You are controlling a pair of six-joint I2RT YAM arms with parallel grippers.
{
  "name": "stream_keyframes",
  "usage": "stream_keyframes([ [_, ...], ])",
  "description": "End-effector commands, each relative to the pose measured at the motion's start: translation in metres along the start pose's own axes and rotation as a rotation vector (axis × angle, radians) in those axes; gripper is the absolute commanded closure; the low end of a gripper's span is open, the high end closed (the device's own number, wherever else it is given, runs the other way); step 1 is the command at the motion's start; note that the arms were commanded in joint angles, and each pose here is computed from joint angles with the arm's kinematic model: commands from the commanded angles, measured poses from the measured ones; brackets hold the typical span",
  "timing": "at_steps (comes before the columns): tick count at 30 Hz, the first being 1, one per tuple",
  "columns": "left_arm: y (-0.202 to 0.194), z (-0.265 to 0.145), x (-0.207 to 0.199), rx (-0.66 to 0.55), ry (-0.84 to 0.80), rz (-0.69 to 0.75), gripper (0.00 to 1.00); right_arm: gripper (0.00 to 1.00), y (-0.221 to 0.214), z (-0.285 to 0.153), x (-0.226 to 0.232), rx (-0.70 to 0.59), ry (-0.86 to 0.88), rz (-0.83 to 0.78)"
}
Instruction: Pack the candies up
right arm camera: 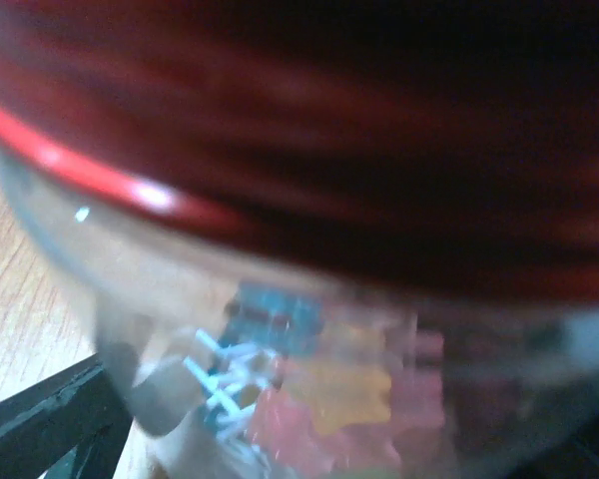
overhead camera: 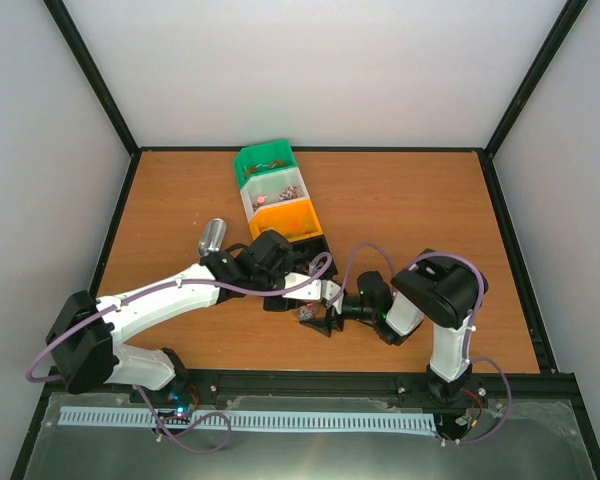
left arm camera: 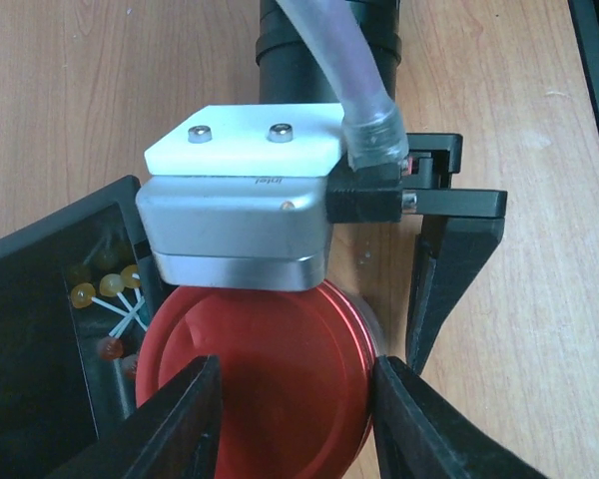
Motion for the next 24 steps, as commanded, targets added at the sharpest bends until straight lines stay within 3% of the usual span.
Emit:
stream_keyframes([
  [1, -0.0102, 0.0021, -0.0115, 0.031, -0.043, 0.011, 0.57, 0.11, 0.0201, 0.0082, -0.0086, -0.087, -0.030, -0.049],
  [6, -0.0103, 0.0021, -0.0124, 0.027, -0.045, 0.015, 0.56, 0.15, 0.0200, 0.0116, -0.0095, -0.092, -0.032, -0.051],
  [14, -0.0106, -0.0013, -0.0125, 0.027, -0.035, 0.021, 0.56, 0.31, 0.0184, 0.0112, -0.0113, -0.099, -0.055, -0.053],
  [24, -0.0128, -0.0021, -0.0086, 0.044, -0.003, 0.056, 0.58, 0.38, 0.0159, 0.0061, -0.0034, -0.098, -0.032, -0.057],
])
Point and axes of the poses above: each gripper's point midway between its finger pads, its own z axis out along the fingers, its own x axis along the line the jaws close on, y = z × x, the point moved 4 cm from there along -z, back along the fingers, and after that the axes turned 1 degree about -z, right-handed, at the moved point
